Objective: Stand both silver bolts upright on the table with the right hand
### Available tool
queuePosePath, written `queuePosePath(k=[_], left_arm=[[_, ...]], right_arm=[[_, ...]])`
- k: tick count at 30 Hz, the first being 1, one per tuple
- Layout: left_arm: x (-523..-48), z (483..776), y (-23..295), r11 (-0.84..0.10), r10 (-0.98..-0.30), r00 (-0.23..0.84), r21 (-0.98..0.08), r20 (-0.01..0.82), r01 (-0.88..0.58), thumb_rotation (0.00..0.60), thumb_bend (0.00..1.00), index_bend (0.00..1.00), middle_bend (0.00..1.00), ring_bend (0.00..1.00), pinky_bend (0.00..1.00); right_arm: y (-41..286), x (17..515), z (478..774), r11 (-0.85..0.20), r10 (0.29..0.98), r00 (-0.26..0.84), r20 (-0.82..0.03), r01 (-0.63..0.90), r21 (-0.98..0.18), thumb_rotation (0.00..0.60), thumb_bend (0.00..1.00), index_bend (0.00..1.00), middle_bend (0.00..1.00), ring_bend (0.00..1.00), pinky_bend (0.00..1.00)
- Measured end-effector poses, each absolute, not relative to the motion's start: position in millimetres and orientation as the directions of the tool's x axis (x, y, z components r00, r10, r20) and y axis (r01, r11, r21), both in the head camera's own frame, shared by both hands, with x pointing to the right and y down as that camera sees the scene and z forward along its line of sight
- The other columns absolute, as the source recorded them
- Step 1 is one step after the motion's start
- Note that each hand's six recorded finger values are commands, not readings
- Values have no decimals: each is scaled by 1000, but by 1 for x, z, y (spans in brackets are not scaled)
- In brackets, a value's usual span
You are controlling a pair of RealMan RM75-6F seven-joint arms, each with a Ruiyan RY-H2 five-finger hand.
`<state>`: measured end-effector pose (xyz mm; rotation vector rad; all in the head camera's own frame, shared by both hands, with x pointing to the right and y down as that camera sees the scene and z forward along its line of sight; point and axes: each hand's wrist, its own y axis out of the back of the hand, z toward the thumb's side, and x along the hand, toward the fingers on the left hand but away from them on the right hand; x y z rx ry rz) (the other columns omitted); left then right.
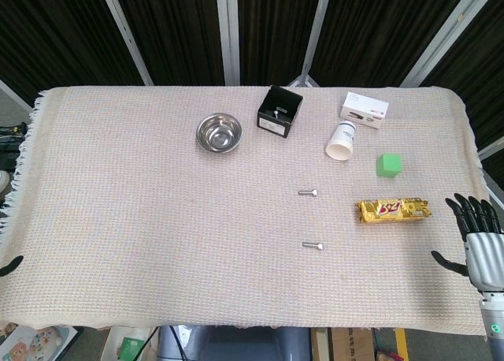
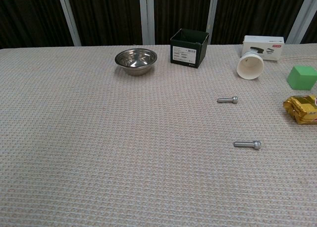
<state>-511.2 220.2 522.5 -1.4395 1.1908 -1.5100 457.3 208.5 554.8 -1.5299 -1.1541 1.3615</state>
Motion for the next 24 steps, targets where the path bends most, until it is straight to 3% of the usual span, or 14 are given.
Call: queuePosePath(k=[11,24], left_arm=[[-506,521,221,-305,-944,-102,-948,313,-91,600,11,102,19,0,0],[-501,527,218,-312,-943,-94,-945,320,-95,600,11,102,19,0,0]], right_arm=[[210,456,551,-257,965,-10,-263,173,-951,600,101,177,91,40,0],[220,438,557,-292,956,30,-291,188,-938,600,100,331,91,40,0]])
